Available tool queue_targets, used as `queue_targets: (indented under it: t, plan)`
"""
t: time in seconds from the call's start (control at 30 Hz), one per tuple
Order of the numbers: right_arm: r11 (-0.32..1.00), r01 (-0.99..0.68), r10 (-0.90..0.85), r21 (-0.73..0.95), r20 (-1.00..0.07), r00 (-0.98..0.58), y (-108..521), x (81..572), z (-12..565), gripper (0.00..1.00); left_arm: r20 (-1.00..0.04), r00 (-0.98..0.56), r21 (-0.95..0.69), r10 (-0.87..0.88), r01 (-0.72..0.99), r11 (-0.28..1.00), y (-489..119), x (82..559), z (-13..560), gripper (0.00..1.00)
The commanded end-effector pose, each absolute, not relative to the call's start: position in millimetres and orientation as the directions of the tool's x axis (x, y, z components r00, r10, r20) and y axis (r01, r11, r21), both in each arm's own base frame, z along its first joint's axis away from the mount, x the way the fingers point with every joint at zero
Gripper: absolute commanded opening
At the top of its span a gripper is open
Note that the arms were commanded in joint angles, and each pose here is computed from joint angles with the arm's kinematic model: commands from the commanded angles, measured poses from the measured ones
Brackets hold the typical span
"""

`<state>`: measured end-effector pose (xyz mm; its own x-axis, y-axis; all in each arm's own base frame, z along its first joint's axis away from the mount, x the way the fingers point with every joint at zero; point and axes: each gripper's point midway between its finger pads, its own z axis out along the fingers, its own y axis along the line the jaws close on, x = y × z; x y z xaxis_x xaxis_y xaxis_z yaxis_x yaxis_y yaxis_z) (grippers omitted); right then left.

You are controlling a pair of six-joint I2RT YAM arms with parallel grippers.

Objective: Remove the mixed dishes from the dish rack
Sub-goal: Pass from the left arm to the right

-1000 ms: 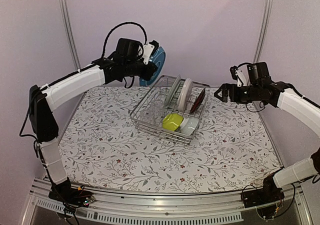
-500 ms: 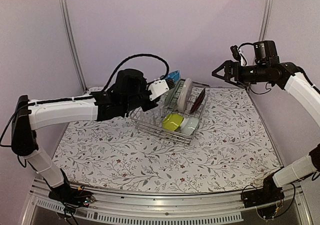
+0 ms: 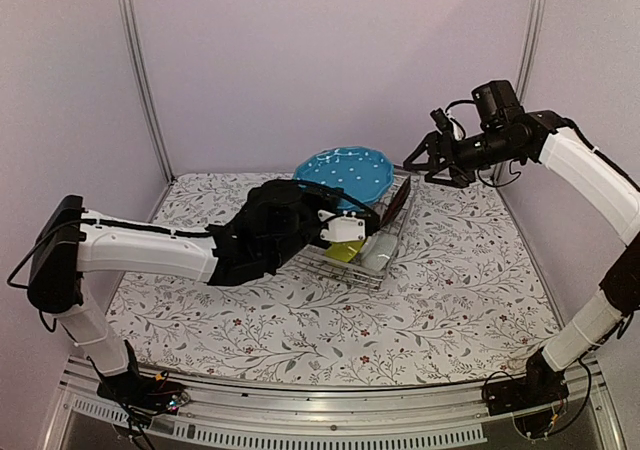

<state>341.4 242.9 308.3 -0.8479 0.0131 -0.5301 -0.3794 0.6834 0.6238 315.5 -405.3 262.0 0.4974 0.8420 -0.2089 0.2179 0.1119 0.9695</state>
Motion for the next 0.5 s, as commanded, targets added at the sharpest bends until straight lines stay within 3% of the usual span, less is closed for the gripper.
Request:
queue_targets:
  t: [0.0, 0.23, 0.47]
  plan:
    - [0.699, -0.341, -0.023, 0.629, -0.456, -0.889, 251.7, 338.0, 288.5, 0.77, -0.164, 0.500, 0.982, 0.850, 0.003, 0.188, -408.5, 315.4, 313.7, 0.00]
    - [0.709, -0.334, -0.048, 0.621, -0.430, -0.902, 262.2, 339.4, 274.4, 0.70, -0.099, 0.499, 0.991, 0.861, -0.029, 0.131, -419.1, 315.0, 305.0, 0.00]
    - [0.744, -0.300, -0.040, 0.597, -0.409, -0.912, 262.9, 349.8, 255.9, 0.56, -0.065, 0.510, 0.993, 0.858, -0.048, 0.104, -428.5, 310.9, 299.7, 0.00]
